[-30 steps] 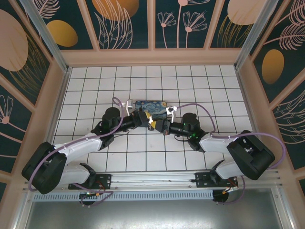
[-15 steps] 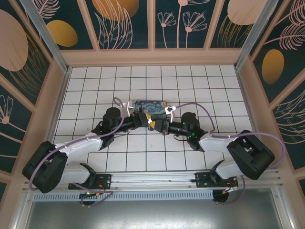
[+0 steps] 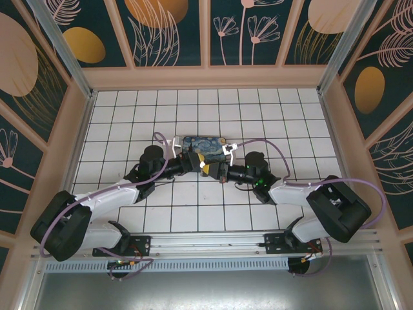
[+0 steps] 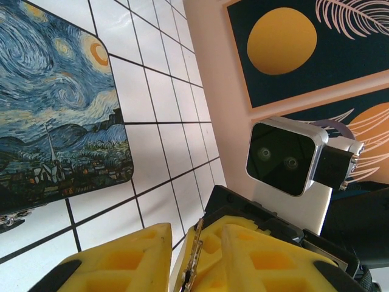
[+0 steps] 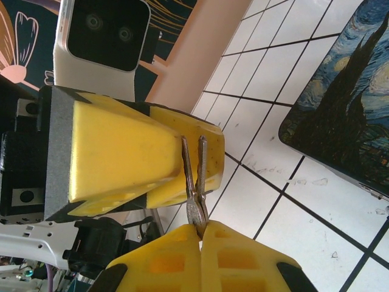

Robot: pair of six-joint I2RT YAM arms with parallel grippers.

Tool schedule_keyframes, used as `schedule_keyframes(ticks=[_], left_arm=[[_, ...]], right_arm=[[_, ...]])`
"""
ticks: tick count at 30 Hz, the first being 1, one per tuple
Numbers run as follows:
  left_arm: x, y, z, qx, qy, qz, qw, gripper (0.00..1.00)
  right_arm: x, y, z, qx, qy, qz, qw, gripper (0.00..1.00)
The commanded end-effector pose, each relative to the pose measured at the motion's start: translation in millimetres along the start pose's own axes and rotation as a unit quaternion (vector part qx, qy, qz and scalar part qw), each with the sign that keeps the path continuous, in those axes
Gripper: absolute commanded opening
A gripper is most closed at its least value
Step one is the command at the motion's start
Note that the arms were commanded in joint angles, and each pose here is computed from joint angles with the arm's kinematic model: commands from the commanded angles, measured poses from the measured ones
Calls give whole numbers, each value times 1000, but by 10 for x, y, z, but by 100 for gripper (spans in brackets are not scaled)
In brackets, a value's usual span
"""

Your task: Unlock the padlock with the key

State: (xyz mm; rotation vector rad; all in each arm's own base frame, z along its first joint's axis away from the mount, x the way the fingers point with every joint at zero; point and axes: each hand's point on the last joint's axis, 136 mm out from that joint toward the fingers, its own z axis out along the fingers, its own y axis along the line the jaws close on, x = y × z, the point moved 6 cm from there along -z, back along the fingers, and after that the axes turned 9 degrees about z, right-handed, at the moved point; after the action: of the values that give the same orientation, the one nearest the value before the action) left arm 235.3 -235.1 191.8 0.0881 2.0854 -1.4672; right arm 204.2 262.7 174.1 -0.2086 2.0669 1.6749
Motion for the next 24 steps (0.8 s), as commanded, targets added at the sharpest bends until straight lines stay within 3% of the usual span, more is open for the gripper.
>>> schedule_keyframes(ticks=[1,11,17,24], left_arm=[[-61,-72,-26,5,-11,14,1000,26],[-47,-48,-16,5,-9,8,1000,15],[-59,-51,-27,4,-14,10,1000,19],[-50,-44,-35,3,-14,7,1000,16]], right_arm=[[1,33,32,-6,4,-16,1000,0],[5,24,31,-5,4,-15,1000,0],[8,6,13,-4,0,-13,1000,0],[-6,1,4,-4,-2,-12,1000,0]])
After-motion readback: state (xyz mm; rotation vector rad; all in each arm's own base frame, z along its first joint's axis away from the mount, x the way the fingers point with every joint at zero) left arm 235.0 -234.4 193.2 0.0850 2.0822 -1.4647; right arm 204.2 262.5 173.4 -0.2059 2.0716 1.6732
